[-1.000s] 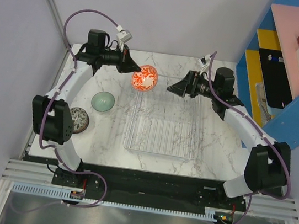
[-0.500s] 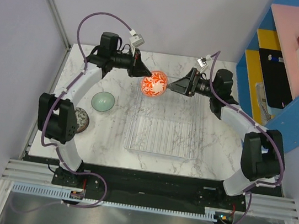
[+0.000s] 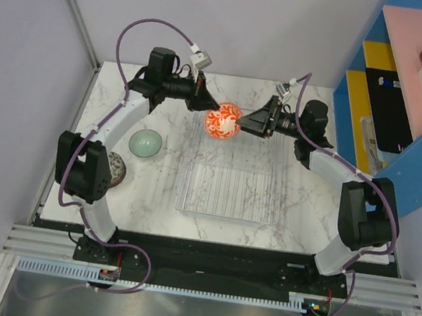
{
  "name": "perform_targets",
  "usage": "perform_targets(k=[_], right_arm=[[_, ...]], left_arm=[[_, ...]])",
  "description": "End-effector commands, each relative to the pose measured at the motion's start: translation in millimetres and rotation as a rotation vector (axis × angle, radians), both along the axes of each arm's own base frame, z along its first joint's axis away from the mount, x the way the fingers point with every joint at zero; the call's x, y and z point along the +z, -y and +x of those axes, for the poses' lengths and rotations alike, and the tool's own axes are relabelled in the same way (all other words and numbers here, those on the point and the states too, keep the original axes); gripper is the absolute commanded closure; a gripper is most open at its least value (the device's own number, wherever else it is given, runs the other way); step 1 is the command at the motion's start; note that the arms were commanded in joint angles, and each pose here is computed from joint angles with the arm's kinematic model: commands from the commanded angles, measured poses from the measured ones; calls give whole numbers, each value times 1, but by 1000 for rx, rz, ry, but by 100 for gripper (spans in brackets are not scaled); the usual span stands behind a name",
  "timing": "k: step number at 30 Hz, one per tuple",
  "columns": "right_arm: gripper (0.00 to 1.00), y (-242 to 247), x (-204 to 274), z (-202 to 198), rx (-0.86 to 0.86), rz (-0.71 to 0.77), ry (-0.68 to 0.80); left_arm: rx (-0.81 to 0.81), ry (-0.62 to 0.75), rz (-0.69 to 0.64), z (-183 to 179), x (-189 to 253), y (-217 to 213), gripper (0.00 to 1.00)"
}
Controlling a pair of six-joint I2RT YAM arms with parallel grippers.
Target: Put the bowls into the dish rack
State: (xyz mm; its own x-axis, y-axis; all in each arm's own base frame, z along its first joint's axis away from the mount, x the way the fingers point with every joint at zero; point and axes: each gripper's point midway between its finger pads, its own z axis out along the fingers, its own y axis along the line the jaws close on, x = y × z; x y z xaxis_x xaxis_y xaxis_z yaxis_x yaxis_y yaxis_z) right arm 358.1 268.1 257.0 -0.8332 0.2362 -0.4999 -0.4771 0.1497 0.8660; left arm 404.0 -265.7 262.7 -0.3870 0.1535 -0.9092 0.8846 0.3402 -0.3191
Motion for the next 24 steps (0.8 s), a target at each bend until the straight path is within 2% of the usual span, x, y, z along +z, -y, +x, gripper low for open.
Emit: perform_targets(k=[1,13,24], right_arm=[[2,-2,16,-8,29,38,61],[3,-2,-10,2,3,2,1],[6,-5,-10,1,21,21,-22]], left_arm=[[-14,93,-27,-1,25,4,98],[-19,108,-21,-4,25,11,98],[-20,114,-15,-5,25,16,98]])
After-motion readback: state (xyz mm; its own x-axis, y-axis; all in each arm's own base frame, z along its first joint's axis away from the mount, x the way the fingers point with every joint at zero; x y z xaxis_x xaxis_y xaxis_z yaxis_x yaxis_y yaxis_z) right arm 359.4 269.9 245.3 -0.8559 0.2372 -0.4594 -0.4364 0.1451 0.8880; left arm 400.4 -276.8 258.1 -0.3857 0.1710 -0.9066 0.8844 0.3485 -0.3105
